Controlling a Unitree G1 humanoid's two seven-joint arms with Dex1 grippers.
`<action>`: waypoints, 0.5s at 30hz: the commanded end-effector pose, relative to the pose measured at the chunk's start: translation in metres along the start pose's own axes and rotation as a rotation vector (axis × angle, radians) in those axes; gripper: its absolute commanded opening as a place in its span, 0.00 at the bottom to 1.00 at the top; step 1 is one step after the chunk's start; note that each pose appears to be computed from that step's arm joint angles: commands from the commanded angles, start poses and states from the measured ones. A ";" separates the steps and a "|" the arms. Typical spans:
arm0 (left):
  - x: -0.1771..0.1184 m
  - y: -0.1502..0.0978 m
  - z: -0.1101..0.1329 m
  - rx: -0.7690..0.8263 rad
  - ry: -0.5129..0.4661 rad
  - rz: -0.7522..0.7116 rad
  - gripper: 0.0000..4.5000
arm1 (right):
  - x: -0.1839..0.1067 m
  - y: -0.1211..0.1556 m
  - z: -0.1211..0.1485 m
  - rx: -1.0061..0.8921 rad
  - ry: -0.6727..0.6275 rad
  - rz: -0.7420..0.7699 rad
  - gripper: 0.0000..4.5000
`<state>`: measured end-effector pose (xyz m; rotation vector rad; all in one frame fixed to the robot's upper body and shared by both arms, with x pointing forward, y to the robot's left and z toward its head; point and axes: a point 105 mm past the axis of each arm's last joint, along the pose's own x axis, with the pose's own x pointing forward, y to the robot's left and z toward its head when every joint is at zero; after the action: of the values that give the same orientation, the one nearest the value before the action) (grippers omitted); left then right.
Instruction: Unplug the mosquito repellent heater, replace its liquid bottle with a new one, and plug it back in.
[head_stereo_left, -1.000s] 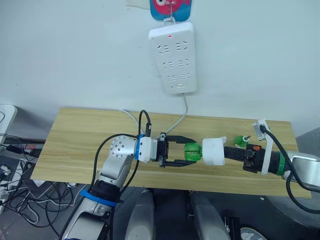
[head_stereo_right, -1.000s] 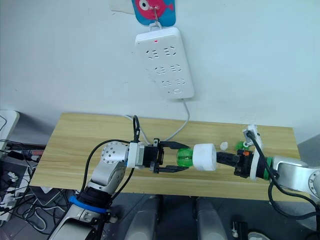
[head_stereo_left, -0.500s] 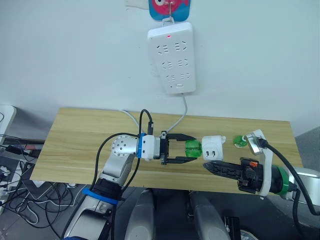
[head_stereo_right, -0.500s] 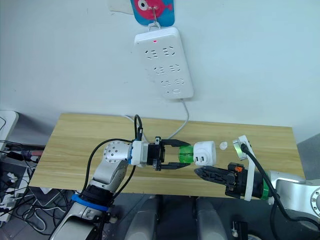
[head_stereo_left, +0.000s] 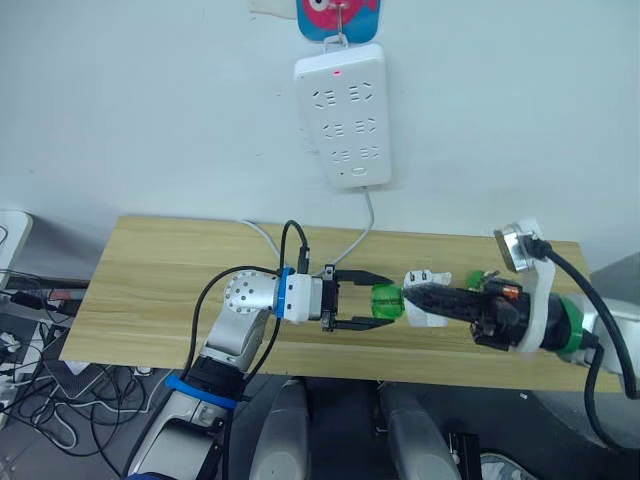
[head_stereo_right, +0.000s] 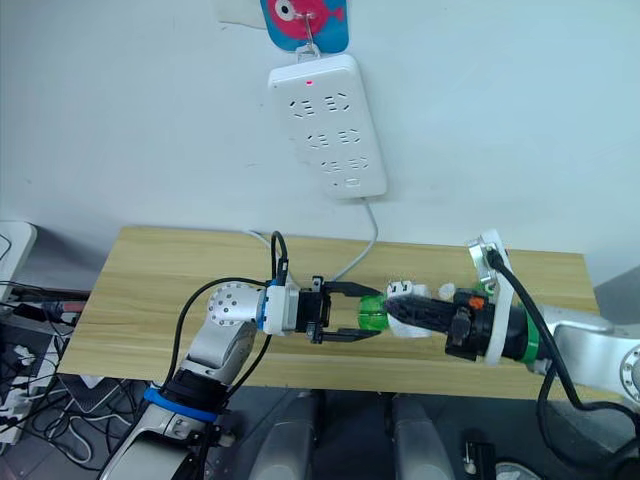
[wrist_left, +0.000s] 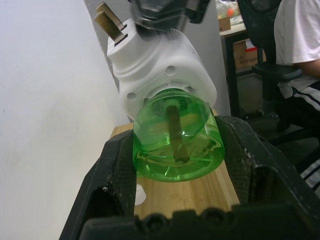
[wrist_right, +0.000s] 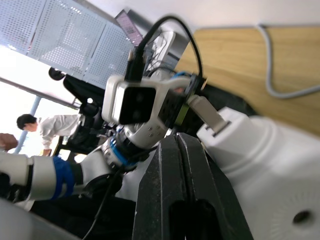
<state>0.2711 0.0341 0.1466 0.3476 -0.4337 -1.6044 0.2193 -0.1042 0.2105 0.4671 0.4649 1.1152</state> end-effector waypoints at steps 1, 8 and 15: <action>0.003 -0.003 0.006 0.029 -0.025 -0.019 0.50 | 0.001 0.001 0.004 -0.003 0.024 0.004 0.00; 0.003 -0.004 0.006 0.024 -0.028 -0.026 0.50 | 0.000 -0.012 0.014 -0.023 0.080 -0.077 0.00; 0.003 -0.007 0.008 0.018 -0.038 -0.032 0.50 | -0.001 -0.023 0.016 -0.002 0.107 -0.127 0.00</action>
<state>0.2680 0.0346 0.1411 0.3431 -0.4138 -1.6298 0.2485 -0.1175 0.2064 0.3785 0.5755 1.0023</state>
